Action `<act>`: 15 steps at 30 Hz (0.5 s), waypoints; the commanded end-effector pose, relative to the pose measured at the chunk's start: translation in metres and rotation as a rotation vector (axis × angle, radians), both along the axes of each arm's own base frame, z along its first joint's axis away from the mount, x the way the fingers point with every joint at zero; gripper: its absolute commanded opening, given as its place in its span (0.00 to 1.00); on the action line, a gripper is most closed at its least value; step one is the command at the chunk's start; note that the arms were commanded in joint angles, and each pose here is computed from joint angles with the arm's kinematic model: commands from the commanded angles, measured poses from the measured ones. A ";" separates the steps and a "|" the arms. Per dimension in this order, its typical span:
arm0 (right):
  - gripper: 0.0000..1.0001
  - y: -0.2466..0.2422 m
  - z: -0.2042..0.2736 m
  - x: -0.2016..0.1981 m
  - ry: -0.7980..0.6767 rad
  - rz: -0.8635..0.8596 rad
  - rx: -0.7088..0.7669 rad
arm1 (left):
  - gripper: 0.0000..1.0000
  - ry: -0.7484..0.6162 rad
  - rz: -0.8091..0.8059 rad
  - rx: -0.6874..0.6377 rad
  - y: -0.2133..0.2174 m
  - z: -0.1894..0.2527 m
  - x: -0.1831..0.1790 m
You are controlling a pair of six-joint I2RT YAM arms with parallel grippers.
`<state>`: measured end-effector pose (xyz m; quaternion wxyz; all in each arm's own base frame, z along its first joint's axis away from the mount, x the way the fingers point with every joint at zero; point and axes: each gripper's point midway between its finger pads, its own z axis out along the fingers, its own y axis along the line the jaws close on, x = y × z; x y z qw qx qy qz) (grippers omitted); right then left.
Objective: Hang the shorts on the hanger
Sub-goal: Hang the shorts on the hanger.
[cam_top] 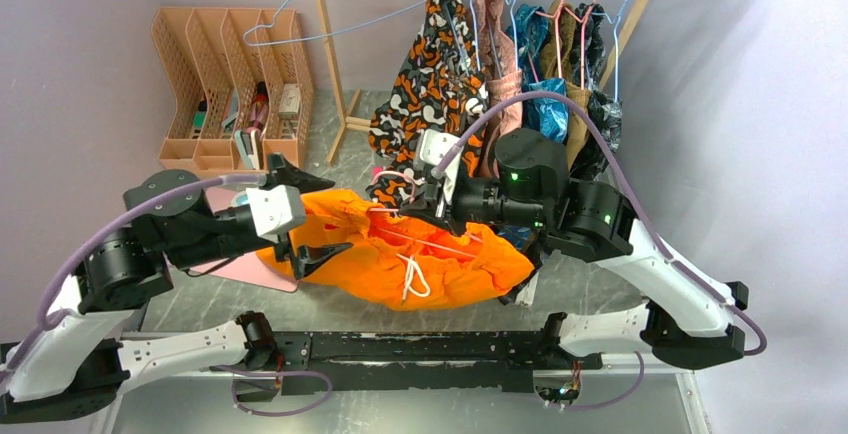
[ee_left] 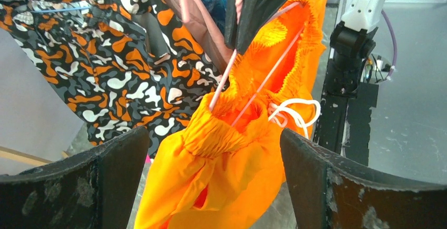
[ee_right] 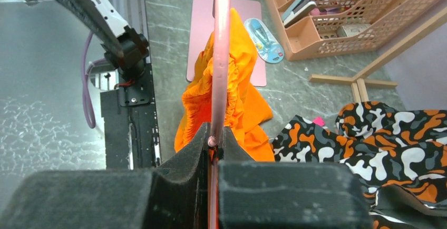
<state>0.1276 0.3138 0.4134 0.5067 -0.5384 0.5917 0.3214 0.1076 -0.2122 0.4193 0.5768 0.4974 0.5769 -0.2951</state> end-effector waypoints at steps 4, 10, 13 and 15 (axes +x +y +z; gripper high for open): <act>0.00 0.000 0.030 -0.017 -0.024 0.073 0.140 | 0.98 0.028 -0.052 -0.020 -0.010 0.005 -0.007; 0.00 -0.002 0.036 -0.026 -0.020 0.119 0.166 | 0.98 0.080 -0.096 0.026 -0.022 -0.011 -0.011; 0.00 -0.003 0.039 -0.032 -0.018 0.145 0.184 | 0.98 0.094 -0.112 0.037 -0.026 -0.016 -0.012; 0.00 -0.002 0.038 -0.035 -0.010 0.160 0.182 | 0.98 0.096 -0.115 0.044 -0.030 -0.018 -0.010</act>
